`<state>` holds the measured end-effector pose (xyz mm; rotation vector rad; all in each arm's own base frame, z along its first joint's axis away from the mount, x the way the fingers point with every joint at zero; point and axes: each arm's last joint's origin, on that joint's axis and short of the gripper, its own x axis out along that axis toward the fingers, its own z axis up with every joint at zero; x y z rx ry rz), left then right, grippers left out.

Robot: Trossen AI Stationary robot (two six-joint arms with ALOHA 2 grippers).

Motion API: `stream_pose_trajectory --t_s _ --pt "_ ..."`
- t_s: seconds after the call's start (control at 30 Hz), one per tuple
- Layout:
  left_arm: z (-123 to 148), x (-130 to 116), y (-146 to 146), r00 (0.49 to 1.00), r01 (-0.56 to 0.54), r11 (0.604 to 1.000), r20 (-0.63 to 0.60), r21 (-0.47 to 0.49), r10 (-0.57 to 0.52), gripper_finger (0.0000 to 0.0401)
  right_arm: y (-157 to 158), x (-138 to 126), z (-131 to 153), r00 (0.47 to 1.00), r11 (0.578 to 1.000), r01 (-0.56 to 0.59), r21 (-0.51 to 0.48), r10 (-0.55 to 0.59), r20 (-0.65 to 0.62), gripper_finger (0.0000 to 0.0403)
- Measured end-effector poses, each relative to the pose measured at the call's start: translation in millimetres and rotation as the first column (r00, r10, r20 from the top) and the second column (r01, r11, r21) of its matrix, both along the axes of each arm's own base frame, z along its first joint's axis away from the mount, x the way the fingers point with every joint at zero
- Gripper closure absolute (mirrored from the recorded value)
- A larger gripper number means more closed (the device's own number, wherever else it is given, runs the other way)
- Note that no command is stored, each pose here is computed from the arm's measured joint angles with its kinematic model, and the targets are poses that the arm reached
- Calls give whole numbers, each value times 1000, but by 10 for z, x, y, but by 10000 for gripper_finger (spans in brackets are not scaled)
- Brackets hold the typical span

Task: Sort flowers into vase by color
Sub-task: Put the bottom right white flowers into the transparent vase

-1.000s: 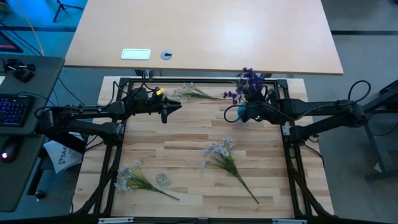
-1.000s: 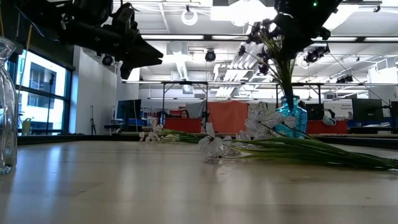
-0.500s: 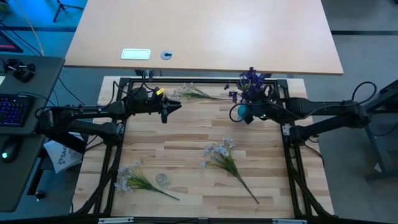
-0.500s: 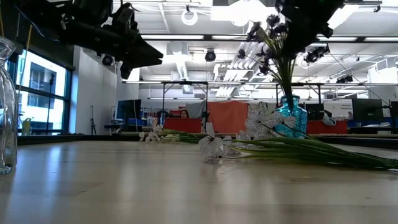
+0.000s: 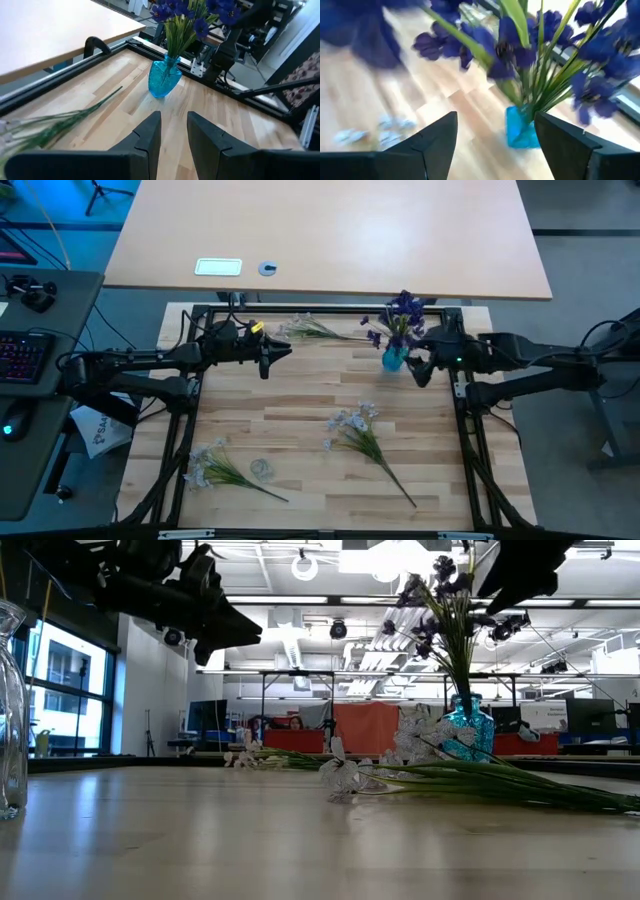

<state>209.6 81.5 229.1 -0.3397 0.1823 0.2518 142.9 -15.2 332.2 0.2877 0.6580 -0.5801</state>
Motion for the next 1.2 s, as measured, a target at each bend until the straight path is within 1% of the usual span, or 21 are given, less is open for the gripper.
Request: stream_pose_trajectory --t_s 0.1,0.2,0.33,0.47,0.57,0.67,0.73,0.8,0.87,0.97,1.03,1.07,1.17,1.2 --pt "1 0 0 1000 7 999 -6 33 -7 318 30 -105 34 998 994 -58 88 54 42 137" --pt "4 1 0 1000 10 999 -6 47 -10 318 73 -201 68 988 968 -135 212 116 102 139" --pt "4 1 0 1000 10 999 -6 47 -10 318 123 -301 98 973 905 -209 371 155 169 150" --pt "4 4 -8 1000 14 999 -6 47 -14 318 165 -320 107 959 829 -275 487 201 199 166" --pt "4 16 -40 1000 24 999 -2 26 -24 318 181 -261 95 961 781 -272 563 193 197 179" --pt "3 35 -95 999 37 999 12 -37 -36 318 190 -138 57 981 738 -189 648 113 157 190" --pt "4 54 -153 998 64 996 17 -61 -63 318 207 -22 11 985 740 -171 651 120 123 194" --pt "3 75 -226 995 98 992 20 -74 -96 318 242 106 -61 982 744 -178 644 171 73 196" --pt "3 95 -307 991 133 988 21 -81 -131 318 306 235 -145 972 737 -192 648 235 21 197" --pt "2 122 -438 984 181 979 19 -90 -180 318 443 423 -283 940 729 -227 646 337 -50 197" --pt "9 141 -523 982 186 975 -12 -118 -188 318 557 521 -385 907 727 -254 638 408 -103 197" --pt "17 151 -568 980 187 973 -41 -132 -194 318 619 564 -441 889 735 -269 623 439 -134 197" --pt "59 167 -708 963 194 967 -155 -163 -219 318 809 656 -628 855 793 -287 537 465 -230 197" --pt "81 168 -752 955 196 966 -189 -167 -227 318 866 672 -714 848 798 -287 530 469 -246 197"
